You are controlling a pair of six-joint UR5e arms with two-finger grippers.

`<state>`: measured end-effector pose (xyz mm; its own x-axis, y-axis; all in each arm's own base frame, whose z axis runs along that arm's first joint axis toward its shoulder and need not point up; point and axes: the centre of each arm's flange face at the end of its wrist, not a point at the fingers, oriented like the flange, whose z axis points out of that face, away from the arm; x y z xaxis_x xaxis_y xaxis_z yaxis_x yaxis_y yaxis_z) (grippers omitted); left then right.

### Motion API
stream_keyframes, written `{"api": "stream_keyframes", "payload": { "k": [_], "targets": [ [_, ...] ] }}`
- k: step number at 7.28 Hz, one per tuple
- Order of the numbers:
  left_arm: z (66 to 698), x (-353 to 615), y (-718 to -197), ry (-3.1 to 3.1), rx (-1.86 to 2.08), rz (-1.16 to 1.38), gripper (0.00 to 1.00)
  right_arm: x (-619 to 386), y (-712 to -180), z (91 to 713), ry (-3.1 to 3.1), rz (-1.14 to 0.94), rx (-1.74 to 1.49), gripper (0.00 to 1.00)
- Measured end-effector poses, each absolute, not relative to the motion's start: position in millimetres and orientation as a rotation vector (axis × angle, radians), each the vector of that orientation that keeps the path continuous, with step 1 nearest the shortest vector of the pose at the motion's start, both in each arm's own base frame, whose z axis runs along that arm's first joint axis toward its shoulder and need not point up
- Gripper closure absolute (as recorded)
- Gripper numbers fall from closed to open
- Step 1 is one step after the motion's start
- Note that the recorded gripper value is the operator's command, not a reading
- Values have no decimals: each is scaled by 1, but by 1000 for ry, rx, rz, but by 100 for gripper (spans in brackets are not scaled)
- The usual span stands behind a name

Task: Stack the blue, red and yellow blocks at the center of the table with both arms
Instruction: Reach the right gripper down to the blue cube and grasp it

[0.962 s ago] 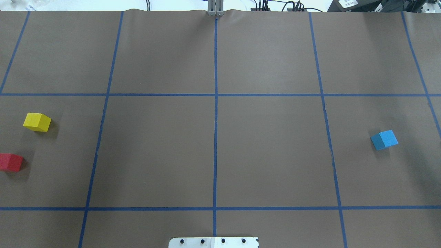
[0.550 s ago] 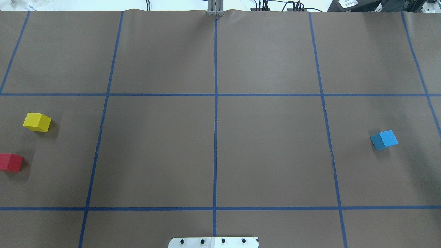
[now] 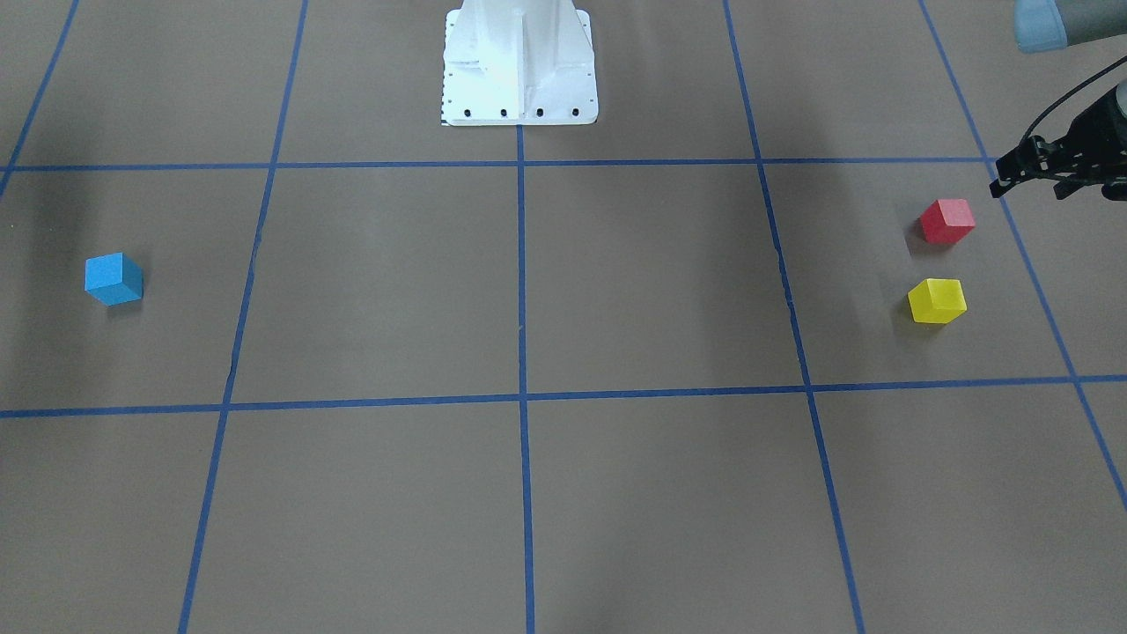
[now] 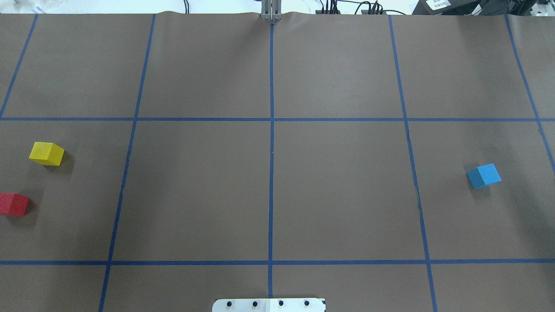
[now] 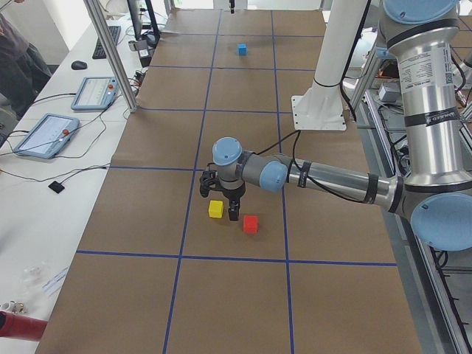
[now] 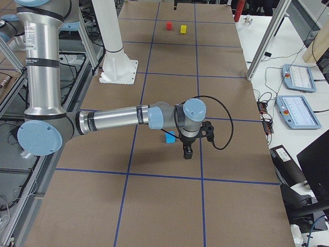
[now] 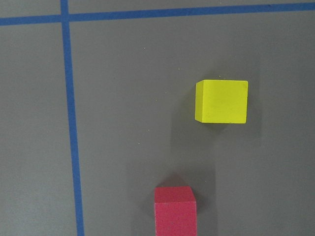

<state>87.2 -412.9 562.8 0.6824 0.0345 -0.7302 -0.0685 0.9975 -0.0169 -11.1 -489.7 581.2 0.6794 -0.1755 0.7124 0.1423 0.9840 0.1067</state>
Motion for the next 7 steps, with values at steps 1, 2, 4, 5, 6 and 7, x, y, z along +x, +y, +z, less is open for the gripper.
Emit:
{"api": "stream_keyframes", "payload": {
  "k": [1,2,4,5,6,7],
  "targets": [
    [562,89,-412,822,-43,56,0,-32,-491,581,-809,-185,43,0],
    [560,89,-412,827,-38,56,0,-58,-490,581,-815,-154,35,1],
    [557,89,-413,833,-25,60,0,-115,-472,583,-821,-95,52,1],
    [555,90,-413,836,-17,63,0,-146,-460,582,-830,-64,54,1],
    [554,90,-413,838,-13,64,0,-167,-444,585,-841,-51,50,1],
    [553,89,-414,839,-9,65,0,-178,-429,591,-847,-58,46,2]
  ]
}}
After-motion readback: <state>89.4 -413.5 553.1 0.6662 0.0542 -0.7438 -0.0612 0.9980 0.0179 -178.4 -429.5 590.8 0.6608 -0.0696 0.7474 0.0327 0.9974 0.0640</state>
